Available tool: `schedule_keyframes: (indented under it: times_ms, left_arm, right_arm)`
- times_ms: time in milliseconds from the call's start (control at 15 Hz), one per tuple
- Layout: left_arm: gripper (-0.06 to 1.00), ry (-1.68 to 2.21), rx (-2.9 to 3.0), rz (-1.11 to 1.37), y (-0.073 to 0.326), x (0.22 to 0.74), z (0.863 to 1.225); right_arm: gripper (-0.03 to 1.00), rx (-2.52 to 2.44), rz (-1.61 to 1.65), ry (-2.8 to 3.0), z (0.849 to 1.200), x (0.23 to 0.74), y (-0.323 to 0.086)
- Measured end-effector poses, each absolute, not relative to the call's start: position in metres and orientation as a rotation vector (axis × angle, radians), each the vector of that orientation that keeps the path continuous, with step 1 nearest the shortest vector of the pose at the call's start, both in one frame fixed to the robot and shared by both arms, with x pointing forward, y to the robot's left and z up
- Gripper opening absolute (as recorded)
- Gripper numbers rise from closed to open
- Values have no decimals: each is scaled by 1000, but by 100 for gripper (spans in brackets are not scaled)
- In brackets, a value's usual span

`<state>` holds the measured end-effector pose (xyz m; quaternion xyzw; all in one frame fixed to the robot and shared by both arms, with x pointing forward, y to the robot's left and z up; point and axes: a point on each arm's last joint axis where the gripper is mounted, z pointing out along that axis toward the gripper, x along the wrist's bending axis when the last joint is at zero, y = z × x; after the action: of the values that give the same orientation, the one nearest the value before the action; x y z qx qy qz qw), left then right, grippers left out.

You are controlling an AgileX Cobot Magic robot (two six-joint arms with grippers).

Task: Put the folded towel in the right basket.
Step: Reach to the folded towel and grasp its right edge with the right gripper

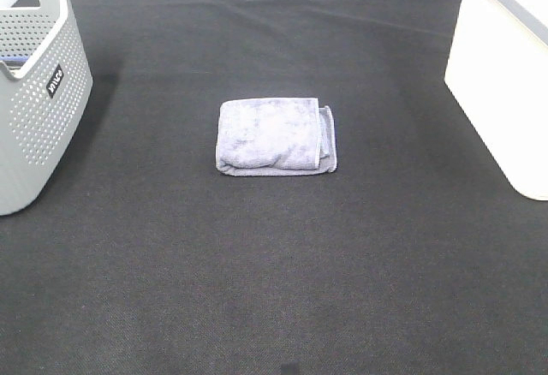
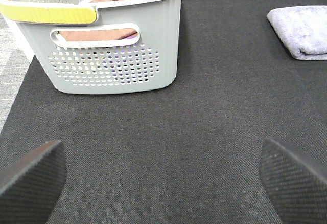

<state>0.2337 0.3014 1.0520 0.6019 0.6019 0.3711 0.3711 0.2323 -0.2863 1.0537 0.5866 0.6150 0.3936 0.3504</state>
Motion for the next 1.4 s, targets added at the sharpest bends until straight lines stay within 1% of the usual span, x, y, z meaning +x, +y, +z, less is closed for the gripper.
schedule_keyframes:
  times_ms: [1000,1133,1400]
  left_arm:
    - [97,1543,1543,952,301,234,1052]
    - [97,1543,1543,952,301,234,1052]
    - [97,1543,1543,952,301,234,1052]
  right_arm:
    - [86,1517,1027,1589,1055,233,-286]
    - [83,1505,1072,1555,1070,247,-286]
    - [82,1575,1059,1573,1101,294,-289]
